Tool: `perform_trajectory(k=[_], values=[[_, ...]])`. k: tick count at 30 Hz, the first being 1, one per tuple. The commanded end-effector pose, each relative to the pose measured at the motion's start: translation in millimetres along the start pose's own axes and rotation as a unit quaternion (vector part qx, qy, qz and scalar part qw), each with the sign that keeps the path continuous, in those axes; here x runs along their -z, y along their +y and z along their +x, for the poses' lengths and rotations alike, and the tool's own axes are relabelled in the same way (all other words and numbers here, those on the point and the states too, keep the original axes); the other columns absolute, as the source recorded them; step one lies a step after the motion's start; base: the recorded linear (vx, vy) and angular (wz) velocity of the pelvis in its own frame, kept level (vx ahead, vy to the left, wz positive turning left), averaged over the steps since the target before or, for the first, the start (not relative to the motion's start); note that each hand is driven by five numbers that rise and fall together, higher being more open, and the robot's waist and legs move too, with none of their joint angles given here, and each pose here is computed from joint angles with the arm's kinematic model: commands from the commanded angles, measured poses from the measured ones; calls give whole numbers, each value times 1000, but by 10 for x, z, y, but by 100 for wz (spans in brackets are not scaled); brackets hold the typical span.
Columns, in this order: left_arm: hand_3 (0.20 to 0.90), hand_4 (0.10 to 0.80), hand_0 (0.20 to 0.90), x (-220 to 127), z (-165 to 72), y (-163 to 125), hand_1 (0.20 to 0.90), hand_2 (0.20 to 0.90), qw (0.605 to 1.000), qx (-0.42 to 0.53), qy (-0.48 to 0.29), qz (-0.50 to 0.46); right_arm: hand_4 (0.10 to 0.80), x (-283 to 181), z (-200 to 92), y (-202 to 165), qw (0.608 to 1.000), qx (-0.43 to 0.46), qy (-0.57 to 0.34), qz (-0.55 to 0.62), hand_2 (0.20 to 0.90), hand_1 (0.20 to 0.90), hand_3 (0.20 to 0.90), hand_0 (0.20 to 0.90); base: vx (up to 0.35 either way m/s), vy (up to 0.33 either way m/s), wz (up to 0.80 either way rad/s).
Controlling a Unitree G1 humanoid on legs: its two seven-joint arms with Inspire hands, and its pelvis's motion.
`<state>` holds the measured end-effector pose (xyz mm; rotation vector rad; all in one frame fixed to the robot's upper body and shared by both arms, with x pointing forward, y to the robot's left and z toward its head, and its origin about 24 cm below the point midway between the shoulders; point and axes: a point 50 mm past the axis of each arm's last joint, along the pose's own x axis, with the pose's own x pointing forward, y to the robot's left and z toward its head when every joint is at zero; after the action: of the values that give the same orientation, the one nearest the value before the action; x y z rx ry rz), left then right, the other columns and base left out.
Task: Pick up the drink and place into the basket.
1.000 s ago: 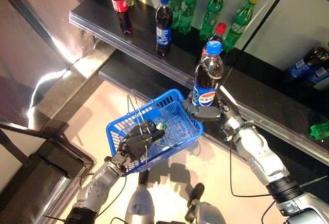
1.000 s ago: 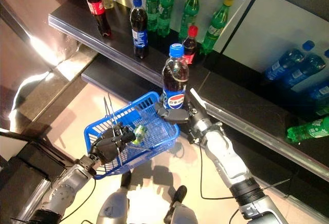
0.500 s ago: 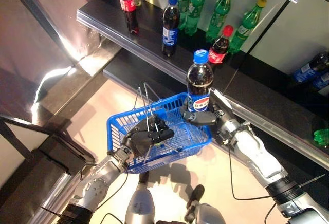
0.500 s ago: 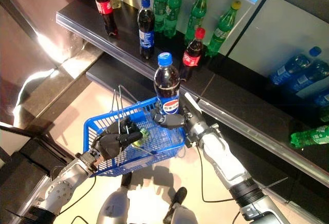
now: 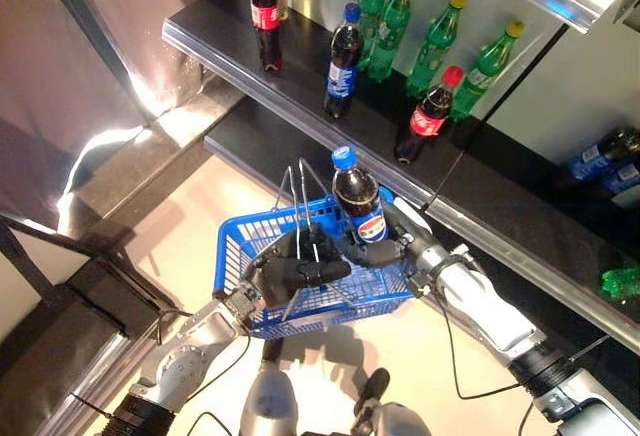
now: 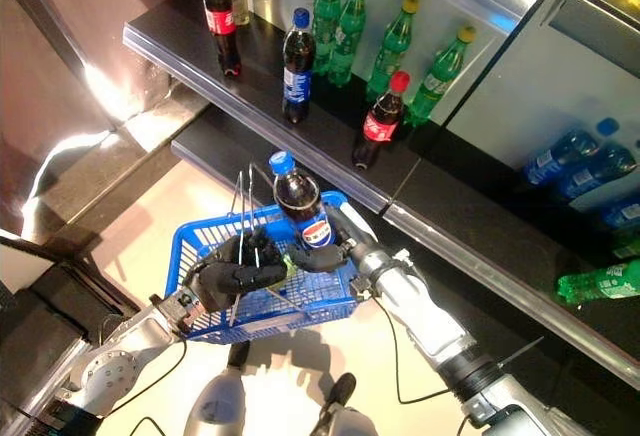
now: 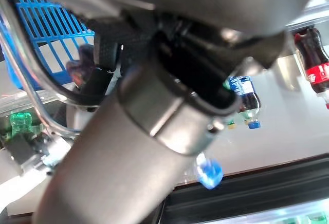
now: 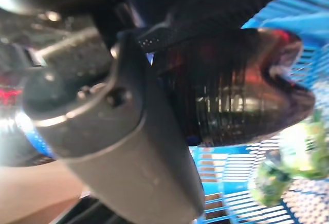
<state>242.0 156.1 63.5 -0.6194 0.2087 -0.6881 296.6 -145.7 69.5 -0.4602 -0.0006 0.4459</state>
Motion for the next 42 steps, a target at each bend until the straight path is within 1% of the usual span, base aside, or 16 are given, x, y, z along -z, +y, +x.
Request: perform_trajectory(k=[1,8,15,24,42], values=[[200,100,300,-389,307,-971,300,300,941,317,-121,2,100,-199,135,88,997,0,-55,-56,300,300,200,300,34,-10,1],[200,100,300,-386,303,-1058,300,300,934,339,-112,13,100,-94,160,69,994,3,-10,-106,300,300,200,300,2,-1,2],[200,100,300,-387,284,-1103,300,300,928,357,-108,27,100,-20,157,59,990,-1,17,-141,300,300,200,300,6,0,3],[200,100,300,-401,296,-1196,300,300,917,383,-100,51,100,-106,195,68,977,-27,16,-213,300,300,200,300,0,0,0],[200,100,300,-379,314,-1323,300,300,900,422,-86,70,100,-139,252,253,960,-108,27,-257,300,300,200,300,0,0,0]])
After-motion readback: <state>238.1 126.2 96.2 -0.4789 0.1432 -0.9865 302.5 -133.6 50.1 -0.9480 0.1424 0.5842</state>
